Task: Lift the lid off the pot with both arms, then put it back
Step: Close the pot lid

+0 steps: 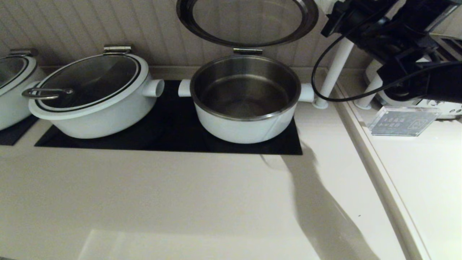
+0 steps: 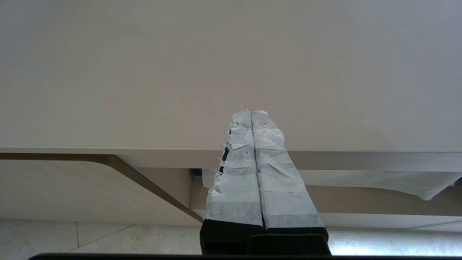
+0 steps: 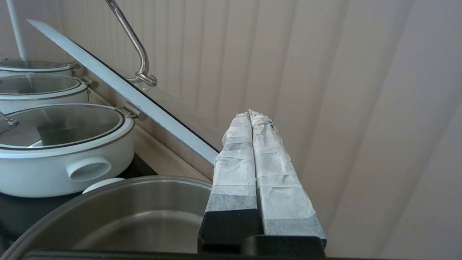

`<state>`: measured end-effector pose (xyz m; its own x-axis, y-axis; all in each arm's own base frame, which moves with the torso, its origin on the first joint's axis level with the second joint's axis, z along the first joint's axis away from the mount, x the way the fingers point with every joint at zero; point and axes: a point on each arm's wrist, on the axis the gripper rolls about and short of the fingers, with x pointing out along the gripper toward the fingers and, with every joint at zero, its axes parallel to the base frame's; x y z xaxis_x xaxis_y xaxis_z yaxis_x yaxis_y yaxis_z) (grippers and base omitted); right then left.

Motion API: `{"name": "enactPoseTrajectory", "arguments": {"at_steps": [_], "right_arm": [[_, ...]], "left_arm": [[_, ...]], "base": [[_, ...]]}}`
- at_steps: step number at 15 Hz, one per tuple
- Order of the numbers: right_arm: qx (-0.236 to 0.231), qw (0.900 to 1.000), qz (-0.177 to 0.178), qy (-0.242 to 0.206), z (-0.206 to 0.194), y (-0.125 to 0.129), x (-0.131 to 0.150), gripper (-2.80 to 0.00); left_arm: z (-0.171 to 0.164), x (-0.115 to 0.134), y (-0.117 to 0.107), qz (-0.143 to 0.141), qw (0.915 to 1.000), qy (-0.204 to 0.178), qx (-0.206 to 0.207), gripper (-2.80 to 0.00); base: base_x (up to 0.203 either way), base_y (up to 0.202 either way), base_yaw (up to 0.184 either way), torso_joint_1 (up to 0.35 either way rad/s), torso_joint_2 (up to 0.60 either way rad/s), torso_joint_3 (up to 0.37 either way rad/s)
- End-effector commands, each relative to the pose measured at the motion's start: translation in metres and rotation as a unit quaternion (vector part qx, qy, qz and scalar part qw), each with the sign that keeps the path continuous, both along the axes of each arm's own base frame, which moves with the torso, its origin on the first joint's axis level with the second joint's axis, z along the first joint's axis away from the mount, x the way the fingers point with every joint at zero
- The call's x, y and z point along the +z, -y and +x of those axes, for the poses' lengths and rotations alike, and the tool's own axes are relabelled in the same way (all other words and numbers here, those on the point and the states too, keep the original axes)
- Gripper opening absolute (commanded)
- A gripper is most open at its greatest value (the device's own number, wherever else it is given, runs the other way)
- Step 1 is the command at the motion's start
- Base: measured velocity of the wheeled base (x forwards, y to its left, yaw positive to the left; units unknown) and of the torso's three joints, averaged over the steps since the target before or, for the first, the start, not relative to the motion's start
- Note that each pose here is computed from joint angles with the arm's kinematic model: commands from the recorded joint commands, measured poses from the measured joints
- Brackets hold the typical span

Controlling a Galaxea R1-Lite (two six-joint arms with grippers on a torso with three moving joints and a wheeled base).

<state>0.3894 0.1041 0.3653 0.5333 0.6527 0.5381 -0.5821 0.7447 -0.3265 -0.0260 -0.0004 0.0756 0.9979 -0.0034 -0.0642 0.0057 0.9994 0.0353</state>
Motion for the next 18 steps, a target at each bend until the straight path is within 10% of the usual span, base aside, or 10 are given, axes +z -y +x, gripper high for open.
{"name": "enactPoseTrajectory", "arguments": {"at_steps": [1, 18], "right_arm": [[0.003, 1.0, -0.002, 0.001, -0.003, 0.0, 0.0, -2.8], [0.028, 0.998, -0.034, -0.054, -0.019, 0.003, -0.032, -2.8]], "left_arm": [[0.0, 0.0, 0.0, 0.0, 1.0, 0.0, 0.0, -2.8], [0.0, 0.0, 0.0, 0.0, 1.0, 0.0, 0.0, -2.8]], "base": [[0.0, 0.0, 0.0, 0.0, 0.0, 0.0], [0.0, 0.0, 0.0, 0.0, 0.0, 0.0]]}}
